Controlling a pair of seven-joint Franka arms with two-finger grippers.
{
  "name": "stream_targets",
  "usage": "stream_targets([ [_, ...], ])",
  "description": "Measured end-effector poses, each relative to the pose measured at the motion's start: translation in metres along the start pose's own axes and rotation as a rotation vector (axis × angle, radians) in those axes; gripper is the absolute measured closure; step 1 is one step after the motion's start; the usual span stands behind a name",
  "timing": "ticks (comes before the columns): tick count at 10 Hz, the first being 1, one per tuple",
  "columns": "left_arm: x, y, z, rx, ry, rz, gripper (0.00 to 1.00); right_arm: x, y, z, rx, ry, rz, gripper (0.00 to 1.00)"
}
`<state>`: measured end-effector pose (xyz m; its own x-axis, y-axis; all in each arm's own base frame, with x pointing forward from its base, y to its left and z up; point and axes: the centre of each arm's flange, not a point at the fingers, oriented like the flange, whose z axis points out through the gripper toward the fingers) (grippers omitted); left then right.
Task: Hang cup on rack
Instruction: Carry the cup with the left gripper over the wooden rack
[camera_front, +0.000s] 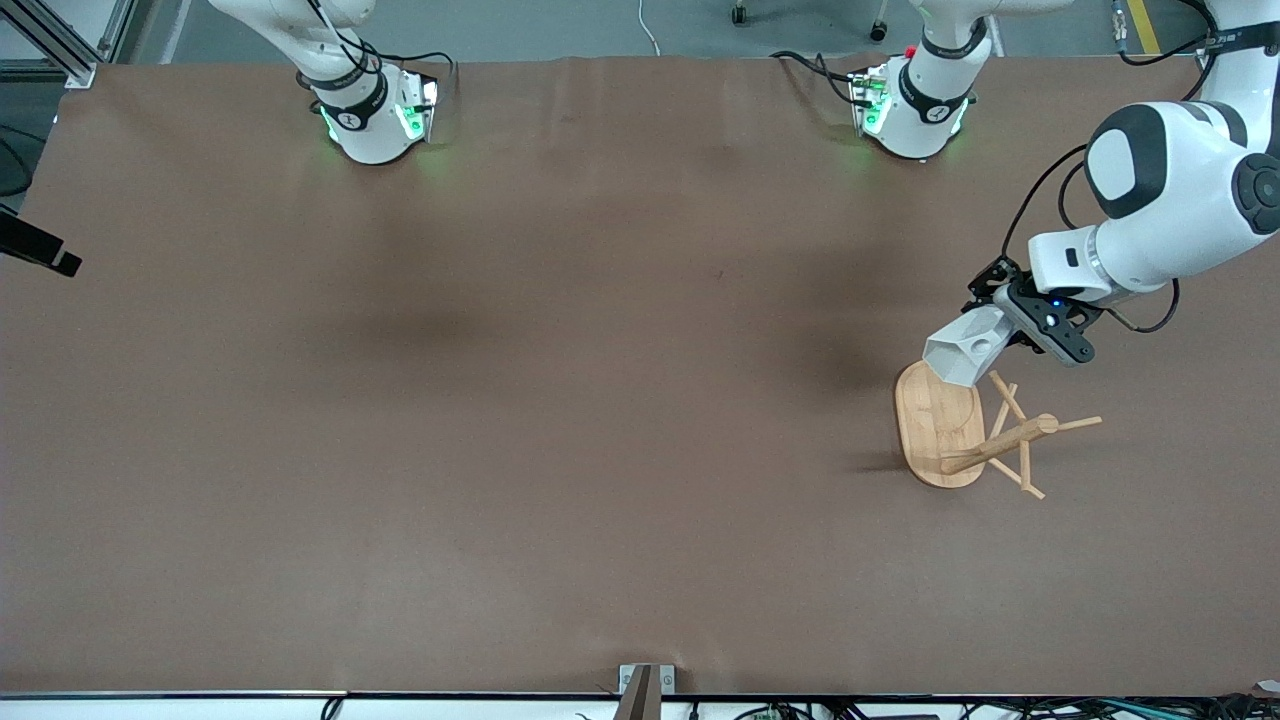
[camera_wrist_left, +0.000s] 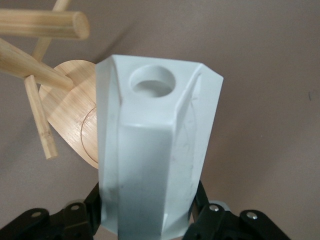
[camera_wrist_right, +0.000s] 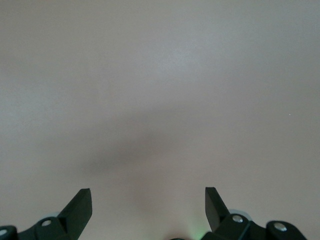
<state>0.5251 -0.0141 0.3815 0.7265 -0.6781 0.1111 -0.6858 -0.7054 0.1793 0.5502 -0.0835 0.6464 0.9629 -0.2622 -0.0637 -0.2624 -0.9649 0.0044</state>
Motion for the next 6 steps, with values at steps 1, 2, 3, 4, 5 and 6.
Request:
stream_targets([
  [1, 0.005, -0.003, -0.006, 0.006, 0.016, 0.000, 0.30, 0.000, 0.001, 0.000, 0.000, 0.000, -0.009, 0.00],
  [2, 0.012, -0.004, -0.015, 0.008, 0.045, -0.004, 0.30, 0.000, 0.002, 0.000, 0.000, -0.001, -0.034, 0.00],
  [3, 0.018, -0.002, -0.020, 0.005, 0.065, 0.000, 0.30, 0.000, 0.002, 0.000, 0.000, -0.001, -0.058, 0.00],
  [4, 0.022, -0.001, -0.020, 0.002, 0.070, 0.011, 0.30, 0.000, 0.002, 0.000, 0.000, -0.001, -0.068, 0.00],
  [5, 0.023, -0.003, -0.017, -0.001, 0.069, 0.020, 0.30, 0.000, 0.001, 0.000, 0.000, -0.002, -0.075, 0.00],
  [6, 0.025, -0.006, -0.013, -0.005, 0.064, 0.020, 0.30, 0.000, 0.001, 0.000, -0.001, -0.003, -0.081, 0.00],
])
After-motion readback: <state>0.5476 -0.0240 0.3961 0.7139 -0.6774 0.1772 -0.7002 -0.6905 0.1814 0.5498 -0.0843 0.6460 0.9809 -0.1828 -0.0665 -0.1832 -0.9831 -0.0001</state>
